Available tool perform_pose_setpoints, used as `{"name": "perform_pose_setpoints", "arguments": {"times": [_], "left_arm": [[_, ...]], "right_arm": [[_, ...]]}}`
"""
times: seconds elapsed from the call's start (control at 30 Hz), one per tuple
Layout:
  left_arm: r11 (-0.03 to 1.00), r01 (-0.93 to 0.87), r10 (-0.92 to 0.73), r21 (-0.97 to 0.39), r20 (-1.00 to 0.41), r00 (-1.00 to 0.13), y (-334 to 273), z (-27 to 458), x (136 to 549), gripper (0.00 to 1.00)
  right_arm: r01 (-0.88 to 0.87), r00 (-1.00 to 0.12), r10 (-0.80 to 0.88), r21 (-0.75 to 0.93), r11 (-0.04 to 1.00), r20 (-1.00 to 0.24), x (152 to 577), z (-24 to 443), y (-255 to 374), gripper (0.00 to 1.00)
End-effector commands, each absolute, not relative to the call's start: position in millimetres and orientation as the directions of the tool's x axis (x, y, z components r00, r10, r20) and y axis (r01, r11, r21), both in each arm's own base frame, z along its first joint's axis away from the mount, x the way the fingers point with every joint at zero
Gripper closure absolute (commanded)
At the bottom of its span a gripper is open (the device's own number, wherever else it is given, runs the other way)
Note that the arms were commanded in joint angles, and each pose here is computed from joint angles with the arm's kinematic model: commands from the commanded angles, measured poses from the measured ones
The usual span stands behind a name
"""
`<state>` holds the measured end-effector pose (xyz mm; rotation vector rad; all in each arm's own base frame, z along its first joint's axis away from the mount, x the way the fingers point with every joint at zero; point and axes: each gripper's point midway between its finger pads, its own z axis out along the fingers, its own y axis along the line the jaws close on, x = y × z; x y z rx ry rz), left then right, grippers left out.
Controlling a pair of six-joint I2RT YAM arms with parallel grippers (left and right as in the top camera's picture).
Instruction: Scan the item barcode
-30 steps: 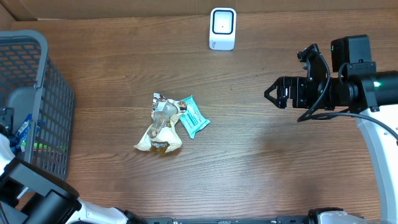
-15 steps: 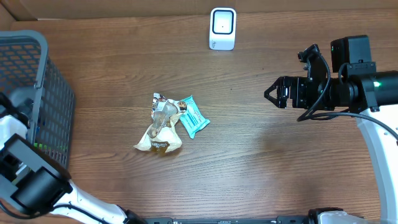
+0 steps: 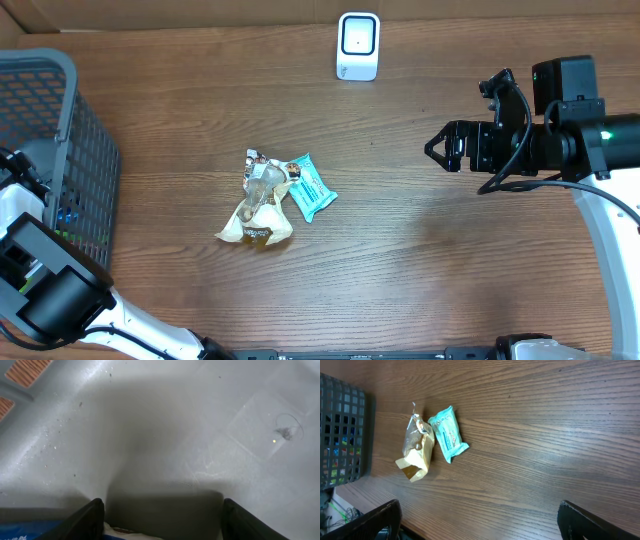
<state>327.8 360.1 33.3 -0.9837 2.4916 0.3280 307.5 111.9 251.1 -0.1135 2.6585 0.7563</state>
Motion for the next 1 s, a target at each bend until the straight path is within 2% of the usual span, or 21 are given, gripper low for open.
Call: {"name": "perform_pose_setpoints", "arguments": {"times": [0.0, 0.17, 0.33, 0.47, 0.6, 0.7, 0.83, 0.97], "left_arm": [[0.737, -0.675, -0.605, 0.035, -0.411, -0.682, 341.2, 13.0, 324.1, 0.34], [0.618, -0.785, -0.730, -0.042, -0.400, -0.554, 344.0, 36.9, 327.6, 0.33], [0.438, -0.892, -0.863, -0.111, -0.331, -0.382, 344.8, 86.3, 326.4, 0.20], [0.393, -0.909, -0.894, -0.141, -0.292, -0.341, 338.6, 109.3, 326.6, 0.13], [0.394, -0.902, -0.907, -0.179, -0.234, -0.350, 325.1, 112.8, 326.8, 0.13], [0.314, -0.940, -0.942, -0.132, -0.171, -0.290, 316.7, 107.4, 310.0, 0.13], [0.157, -0.987, -0.978, -0.021, -0.145, -0.153, 316.7, 101.8, 281.4, 0.12], [0.086, -0.996, -0.986, 0.015, -0.141, -0.088, 318.0, 91.1, 269.0, 0.13]], "right_arm": [[-0.184, -0.927, 0.019, 0.499, 0.847, -0.374, 306.0, 251.6, 115.0, 0.00], [-0.184, -0.927, 0.019, 0.499, 0.847, -0.374, 306.0, 251.7, 115.1, 0.00], [-0.184, -0.927, 0.019, 0.499, 0.847, -0.374, 305.9, 251.6, 115.1, 0.00], [-0.185, -0.927, 0.018, 0.499, 0.847, -0.374, 306.0, 251.6, 115.0, 0.00], [-0.185, -0.926, 0.018, 0.498, 0.847, -0.376, 306.4, 251.8, 115.0, 0.00], [-0.187, -0.925, 0.018, 0.498, 0.847, -0.378, 306.9, 252.1, 115.1, 0.00], [-0.189, -0.924, 0.018, 0.498, 0.846, -0.381, 307.5, 252.4, 115.2, 0.00], [-0.194, -0.920, 0.019, 0.497, 0.846, -0.392, 309.8, 253.5, 115.4, 0.00]]}}
